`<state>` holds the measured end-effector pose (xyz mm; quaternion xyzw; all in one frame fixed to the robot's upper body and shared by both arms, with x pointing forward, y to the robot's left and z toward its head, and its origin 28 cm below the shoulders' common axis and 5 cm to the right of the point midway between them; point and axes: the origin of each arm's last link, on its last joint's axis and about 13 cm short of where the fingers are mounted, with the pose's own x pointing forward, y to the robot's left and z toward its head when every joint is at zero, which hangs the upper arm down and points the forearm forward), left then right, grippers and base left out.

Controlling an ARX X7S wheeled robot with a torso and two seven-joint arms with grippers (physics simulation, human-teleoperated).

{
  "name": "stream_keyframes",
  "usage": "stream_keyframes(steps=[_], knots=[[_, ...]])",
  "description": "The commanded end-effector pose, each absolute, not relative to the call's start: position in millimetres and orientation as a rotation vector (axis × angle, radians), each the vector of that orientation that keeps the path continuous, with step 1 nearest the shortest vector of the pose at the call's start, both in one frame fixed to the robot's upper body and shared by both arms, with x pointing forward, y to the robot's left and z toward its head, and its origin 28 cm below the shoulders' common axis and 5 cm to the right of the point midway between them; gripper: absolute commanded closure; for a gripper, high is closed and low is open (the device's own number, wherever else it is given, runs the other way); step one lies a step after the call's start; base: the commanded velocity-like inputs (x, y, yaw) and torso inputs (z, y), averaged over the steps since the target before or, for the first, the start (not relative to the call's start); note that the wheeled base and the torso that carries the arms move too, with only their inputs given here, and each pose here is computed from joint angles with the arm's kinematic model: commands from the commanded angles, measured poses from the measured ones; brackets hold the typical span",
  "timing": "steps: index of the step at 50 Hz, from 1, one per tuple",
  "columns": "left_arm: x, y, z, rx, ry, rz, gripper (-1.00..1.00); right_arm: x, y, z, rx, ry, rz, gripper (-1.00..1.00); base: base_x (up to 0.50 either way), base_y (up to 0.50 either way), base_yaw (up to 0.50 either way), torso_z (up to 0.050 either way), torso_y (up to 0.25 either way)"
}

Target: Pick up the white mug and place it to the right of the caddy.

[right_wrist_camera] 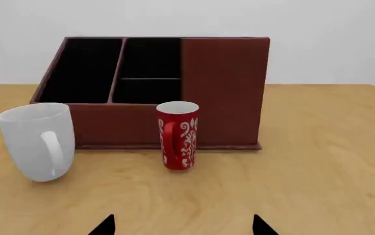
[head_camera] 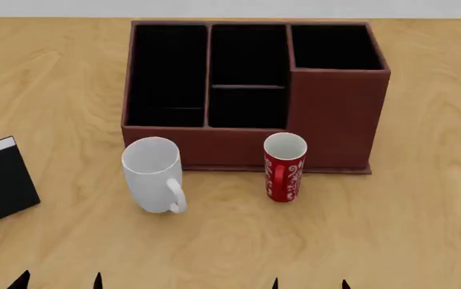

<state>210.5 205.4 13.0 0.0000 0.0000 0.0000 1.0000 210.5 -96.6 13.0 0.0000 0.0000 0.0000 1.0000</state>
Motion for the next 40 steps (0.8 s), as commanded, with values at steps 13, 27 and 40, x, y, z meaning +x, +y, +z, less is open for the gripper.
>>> stream_keyframes(steps=[13, 27, 40], knots=[[208, 201, 9, 0.000, 0.004, -0.020, -1.00, 212, -93, 6, -0.001, 0.032, 0.019, -1.00, 0.00, 0.00, 0.00, 0.000, 0.000], [214, 206, 46, 0.007, -0.094, -0.030, -1.00, 222, -99, 35, -0.030, -0.004, 0.005, -1.00, 0.00, 0.00, 0.00, 0.000, 0.000], [225, 219, 171, 0.079, -0.394, 0.003, -1.00, 241, -111, 170, -0.039, -0.288, 0.027, -1.00, 0.00, 0.00, 0.00, 0.000, 0.000]])
